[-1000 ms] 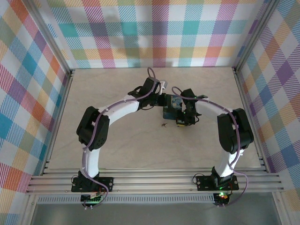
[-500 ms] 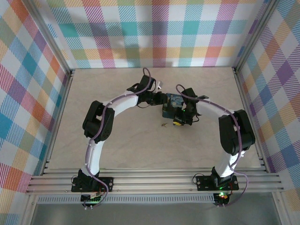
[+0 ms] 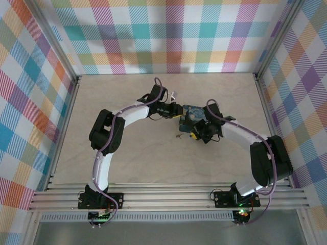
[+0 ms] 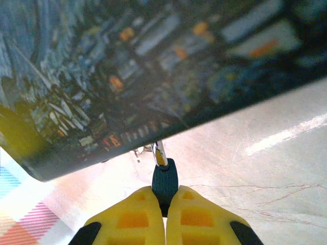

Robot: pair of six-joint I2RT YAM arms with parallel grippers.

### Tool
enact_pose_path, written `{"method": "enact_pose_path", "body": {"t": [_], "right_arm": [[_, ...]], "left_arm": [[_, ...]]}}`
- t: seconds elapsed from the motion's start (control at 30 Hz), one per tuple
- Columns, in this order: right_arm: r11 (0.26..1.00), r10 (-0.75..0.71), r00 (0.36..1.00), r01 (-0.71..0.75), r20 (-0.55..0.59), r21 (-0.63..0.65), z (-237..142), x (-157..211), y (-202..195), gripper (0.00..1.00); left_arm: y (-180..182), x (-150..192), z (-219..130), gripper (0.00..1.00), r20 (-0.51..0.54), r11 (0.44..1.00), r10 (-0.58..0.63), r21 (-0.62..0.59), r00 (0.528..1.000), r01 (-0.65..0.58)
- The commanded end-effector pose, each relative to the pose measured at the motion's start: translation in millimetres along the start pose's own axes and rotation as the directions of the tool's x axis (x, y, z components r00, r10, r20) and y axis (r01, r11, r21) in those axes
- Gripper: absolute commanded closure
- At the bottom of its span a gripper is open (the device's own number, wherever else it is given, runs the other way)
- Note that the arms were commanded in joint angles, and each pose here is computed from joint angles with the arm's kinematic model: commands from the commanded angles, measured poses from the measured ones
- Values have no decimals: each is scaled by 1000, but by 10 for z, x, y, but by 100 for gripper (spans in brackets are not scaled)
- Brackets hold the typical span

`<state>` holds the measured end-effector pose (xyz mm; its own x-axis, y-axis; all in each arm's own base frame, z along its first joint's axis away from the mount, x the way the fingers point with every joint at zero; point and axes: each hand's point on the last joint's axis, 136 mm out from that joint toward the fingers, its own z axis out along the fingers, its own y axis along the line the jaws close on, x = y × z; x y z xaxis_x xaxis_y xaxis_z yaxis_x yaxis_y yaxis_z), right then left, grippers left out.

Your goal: Unlock the padlock with the key

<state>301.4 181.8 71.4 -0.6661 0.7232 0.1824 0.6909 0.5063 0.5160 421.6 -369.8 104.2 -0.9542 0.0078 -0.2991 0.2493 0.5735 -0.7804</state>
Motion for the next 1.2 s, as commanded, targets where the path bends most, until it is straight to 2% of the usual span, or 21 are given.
{"method": "enact_pose_path", "body": {"t": [0.0, 0.3, 0.53, 0.93, 1.17], "right_arm": [[986, 167, 985, -167, 42, -3, -45, -52, -76, 100], [950, 313, 944, -311, 109, -36, -5, -171, -248, 100], [933, 345, 929, -324, 137, -155, -76, -314, -81, 100], [939, 330, 932, -308, 151, -152, -162, -520, 2, 100], [982, 175, 973, -161, 148, -104, -355, -402, 119, 100]], "left_arm": [[592, 89, -136, 74, 8, 980, -144, -141, 990, 143], [602, 89, -385, 70, 44, 981, -112, -155, 993, 117], [628, 167, -621, 68, 54, 976, -87, -194, 995, 96], [712, 474, -914, 68, 36, 968, -73, -239, 997, 80], [705, 517, -1128, 67, 42, 960, -55, -273, 998, 64]]}}
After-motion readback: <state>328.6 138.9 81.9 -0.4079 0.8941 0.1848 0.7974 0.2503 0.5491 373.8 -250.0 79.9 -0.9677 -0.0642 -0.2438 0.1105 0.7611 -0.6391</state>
